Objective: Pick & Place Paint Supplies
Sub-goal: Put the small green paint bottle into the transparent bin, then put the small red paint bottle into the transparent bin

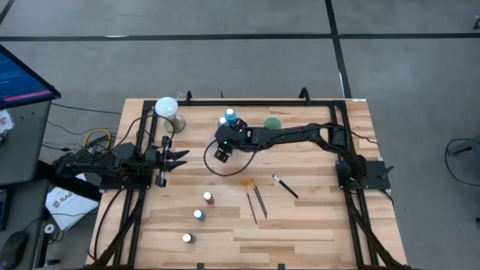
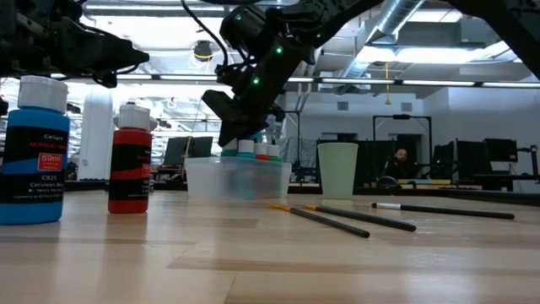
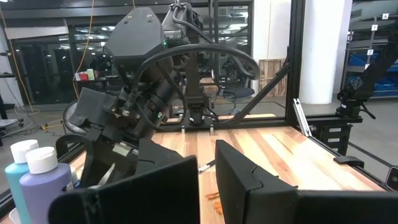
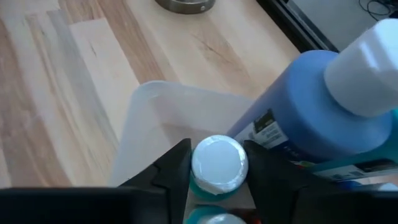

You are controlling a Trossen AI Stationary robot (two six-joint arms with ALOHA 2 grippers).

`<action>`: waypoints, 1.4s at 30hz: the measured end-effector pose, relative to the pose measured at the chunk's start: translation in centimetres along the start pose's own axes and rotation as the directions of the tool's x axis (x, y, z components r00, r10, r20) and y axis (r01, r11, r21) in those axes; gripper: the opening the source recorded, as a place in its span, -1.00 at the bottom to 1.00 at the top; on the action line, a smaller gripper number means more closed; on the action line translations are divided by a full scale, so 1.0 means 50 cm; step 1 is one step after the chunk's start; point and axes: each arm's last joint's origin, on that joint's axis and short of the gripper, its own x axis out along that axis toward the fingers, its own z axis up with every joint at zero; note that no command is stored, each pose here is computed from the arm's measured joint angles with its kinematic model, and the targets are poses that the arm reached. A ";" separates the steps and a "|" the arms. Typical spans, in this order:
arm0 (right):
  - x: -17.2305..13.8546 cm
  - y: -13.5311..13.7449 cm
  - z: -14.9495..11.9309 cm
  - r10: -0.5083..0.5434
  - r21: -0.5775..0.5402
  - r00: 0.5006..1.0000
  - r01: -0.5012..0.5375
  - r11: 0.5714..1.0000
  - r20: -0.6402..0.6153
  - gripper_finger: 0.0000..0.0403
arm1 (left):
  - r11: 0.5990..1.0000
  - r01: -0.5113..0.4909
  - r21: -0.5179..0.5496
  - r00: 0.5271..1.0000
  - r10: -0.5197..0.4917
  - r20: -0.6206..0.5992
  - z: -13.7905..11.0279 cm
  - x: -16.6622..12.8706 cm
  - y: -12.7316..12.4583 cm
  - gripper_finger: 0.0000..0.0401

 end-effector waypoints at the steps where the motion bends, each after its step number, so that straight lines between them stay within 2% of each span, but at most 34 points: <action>1: 0.000 0.000 0.000 0.000 -0.002 1.000 0.000 1.000 -0.001 -0.29 | 1.000 0.000 0.000 1.000 0.000 0.000 0.000 0.000 0.000 -0.99; 11: -0.006 -0.002 0.002 0.001 -0.022 1.000 -0.001 1.000 -0.003 -0.25 | 1.000 0.000 0.000 1.000 0.000 0.000 0.000 0.000 0.000 -0.99; 20: -0.127 -0.042 0.073 0.024 0.011 0.992 -0.025 1.000 0.125 0.10 | 1.000 0.000 0.000 1.000 0.000 0.001 0.000 0.000 0.000 -0.99; 23: -0.182 -0.039 0.095 0.111 0.034 0.977 -0.120 0.992 0.185 0.17 | 1.000 0.000 0.000 1.000 0.000 0.001 0.000 0.000 0.000 -0.99; 27: -0.237 0.021 0.099 0.269 -0.019 0.931 -0.273 0.962 0.246 0.19 | 1.000 0.000 0.000 1.000 0.000 0.005 0.001 0.000 0.000 -0.99; 33: -0.266 0.175 0.050 0.419 -0.173 0.865 -0.385 0.907 0.274 0.16 | 1.000 0.000 0.000 1.000 0.000 0.008 0.002 0.000 0.000 -0.99; 38: -0.250 0.292 -0.019 0.502 -0.256 0.826 -0.442 0.860 0.258 0.18 | 1.000 0.000 0.000 1.000 0.000 0.009 0.002 0.000 0.000 -0.99; 42: -0.230 0.329 -0.051 0.507 -0.256 0.829 -0.450 0.856 0.237 0.23 | 1.000 0.000 0.000 1.000 0.000 0.011 0.002 0.000 0.000 -0.99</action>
